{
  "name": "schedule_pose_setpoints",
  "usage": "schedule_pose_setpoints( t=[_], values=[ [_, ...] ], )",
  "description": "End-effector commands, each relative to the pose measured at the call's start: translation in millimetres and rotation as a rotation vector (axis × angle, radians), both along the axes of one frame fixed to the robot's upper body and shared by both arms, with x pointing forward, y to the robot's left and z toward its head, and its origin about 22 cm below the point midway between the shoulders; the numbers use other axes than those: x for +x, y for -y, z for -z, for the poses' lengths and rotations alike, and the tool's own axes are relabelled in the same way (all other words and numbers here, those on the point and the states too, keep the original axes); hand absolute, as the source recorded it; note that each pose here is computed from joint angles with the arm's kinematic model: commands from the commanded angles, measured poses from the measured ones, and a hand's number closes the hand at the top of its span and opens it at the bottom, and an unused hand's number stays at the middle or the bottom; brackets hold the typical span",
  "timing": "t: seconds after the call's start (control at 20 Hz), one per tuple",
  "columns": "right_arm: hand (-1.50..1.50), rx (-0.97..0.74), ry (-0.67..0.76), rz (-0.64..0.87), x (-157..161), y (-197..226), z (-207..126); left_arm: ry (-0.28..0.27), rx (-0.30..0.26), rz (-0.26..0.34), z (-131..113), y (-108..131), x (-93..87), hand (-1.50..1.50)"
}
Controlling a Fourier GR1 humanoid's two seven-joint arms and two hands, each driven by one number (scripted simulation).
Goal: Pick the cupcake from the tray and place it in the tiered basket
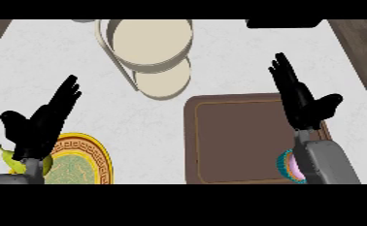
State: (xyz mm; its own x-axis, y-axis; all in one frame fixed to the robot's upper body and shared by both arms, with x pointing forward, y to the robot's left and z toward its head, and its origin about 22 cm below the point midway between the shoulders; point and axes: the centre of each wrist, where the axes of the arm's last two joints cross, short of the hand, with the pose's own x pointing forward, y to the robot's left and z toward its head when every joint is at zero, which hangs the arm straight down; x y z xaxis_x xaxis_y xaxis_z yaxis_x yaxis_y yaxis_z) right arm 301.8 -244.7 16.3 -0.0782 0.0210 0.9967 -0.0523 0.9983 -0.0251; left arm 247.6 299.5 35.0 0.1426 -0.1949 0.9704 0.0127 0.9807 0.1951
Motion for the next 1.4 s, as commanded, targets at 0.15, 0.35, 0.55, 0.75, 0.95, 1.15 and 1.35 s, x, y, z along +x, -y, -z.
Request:
schedule_pose_setpoints(
  t=[0.15, 0.35, 0.55, 0.75, 0.95, 1.15, 1.35],
  values=[
    [1.50, 0.094, 0.271, -0.084, -42, -1, -49, 0.012, -0.016, -0.039, -5, -3, 5.5, 0.00],
    [1.50, -0.175, -0.022, 0.451, -62, 64, -11, -0.020, -0.051, -0.089, 5, -11, -3.7, 0.00],
    [-1.50, 0.005, -0.005, 0.587, -112, 30, 2, -0.020, -0.080, -0.034, -3, -8, 4.1, 0.00],
    [-1.50, -0.232, 0.086, 0.510, -149, 28, -46, -0.011, -0.101, -0.029, 5, 3, 5.5, 0.00],
    [-1.50, -0.563, -0.011, 0.484, -161, 63, -76, -0.022, -0.085, -0.023, 0, 3, -1.7, 0.00],
    [-1.50, -0.827, -0.173, 0.303, -176, 69, -105, -0.008, -0.070, -0.022, 3, 1, 1.2, 0.00],
    [-1.50, -0.948, -0.374, 0.068, -187, 54, -127, -0.005, -0.061, -0.006, 0, 0, 0.9, 0.00]
  ],
)
